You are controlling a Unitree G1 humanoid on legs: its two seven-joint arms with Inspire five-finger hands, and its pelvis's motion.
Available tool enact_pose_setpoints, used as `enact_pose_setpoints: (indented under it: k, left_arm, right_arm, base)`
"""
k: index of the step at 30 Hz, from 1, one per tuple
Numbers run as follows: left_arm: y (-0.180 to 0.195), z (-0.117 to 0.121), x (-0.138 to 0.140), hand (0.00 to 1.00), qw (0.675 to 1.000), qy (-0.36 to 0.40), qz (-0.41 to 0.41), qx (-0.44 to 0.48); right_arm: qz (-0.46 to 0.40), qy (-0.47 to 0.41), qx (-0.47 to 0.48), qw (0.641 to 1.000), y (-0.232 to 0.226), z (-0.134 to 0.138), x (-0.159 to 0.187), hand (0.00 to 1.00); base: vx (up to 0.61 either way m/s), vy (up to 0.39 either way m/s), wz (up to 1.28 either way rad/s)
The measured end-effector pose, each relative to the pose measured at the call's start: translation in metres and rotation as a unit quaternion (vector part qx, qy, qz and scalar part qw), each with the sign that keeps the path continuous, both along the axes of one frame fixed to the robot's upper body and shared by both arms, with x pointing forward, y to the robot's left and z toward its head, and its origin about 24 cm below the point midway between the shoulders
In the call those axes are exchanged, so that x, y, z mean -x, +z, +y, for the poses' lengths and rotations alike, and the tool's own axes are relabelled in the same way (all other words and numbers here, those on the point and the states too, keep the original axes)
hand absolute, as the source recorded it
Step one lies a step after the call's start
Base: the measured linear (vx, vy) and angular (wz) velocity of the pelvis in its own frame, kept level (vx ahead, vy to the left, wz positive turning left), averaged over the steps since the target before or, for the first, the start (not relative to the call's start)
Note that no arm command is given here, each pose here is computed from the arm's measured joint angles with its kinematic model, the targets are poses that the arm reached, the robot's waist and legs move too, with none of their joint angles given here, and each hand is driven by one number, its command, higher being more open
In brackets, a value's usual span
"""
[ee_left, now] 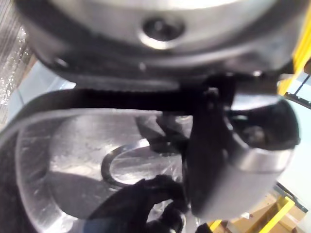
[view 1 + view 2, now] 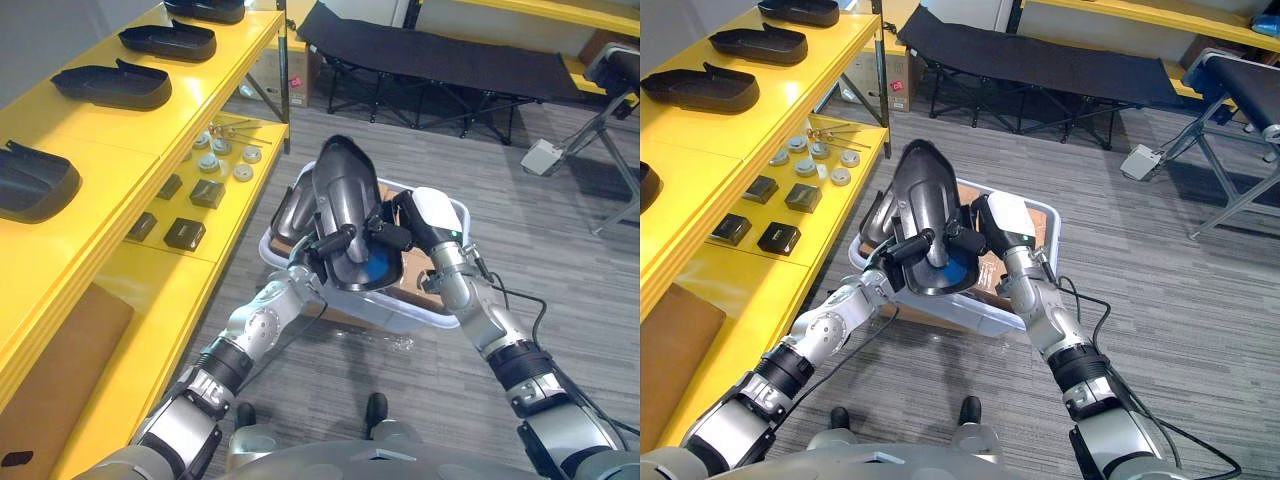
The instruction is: Walk over and take three plastic housings, then place them on the shelf
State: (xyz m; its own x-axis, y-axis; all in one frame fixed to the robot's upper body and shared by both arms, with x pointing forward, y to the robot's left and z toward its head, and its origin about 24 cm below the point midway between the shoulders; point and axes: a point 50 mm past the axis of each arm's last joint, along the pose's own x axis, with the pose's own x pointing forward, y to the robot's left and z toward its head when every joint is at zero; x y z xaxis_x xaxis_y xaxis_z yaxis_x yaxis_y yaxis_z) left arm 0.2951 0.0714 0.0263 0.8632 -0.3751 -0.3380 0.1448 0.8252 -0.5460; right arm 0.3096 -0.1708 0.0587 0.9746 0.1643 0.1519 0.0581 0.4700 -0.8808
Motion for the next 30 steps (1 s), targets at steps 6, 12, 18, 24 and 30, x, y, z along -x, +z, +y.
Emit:
enact_pose_setpoints:
  k: [6,12,18,24,30]
  left_arm:
    - [-0.006,0.002,0.007,0.0,1.0,0.006,-0.005,0.019]
    - [-0.002,0.006,0.018,0.0,0.997,0.04,-0.063,0.012]
    - [0.058,0.041,0.014,0.0,0.955,0.191,-0.216,0.071]
    - [0.08,0.073,0.035,0.0,0.899,0.304,-0.316,-0.021]
    - [0.061,0.094,0.055,0.0,0.868,0.374,-0.296,-0.138]
  right_arm:
    - [-0.017,-0.006,-0.032,0.999,-0.006,0.003,0.009,1.0]
    - [-0.02,-0.022,-0.172,0.985,-0.01,0.008,0.029,1.0]
    - [-0.015,0.012,-0.351,0.936,-0.011,0.035,0.063,1.0]
    - [-0.025,-0.067,-0.421,0.904,-0.02,0.022,0.078,1.0]
    - [-0.032,-0.117,-0.448,0.886,-0.024,0.002,0.09,1.0]
  base:
    - [0.0,0.0,-0.02]
    - [0.0,0.0,-0.02]
    - [0.0,0.0,-0.01]
    - [0.0,0.0,0.0]
    - [0.0,0.006,-0.06]
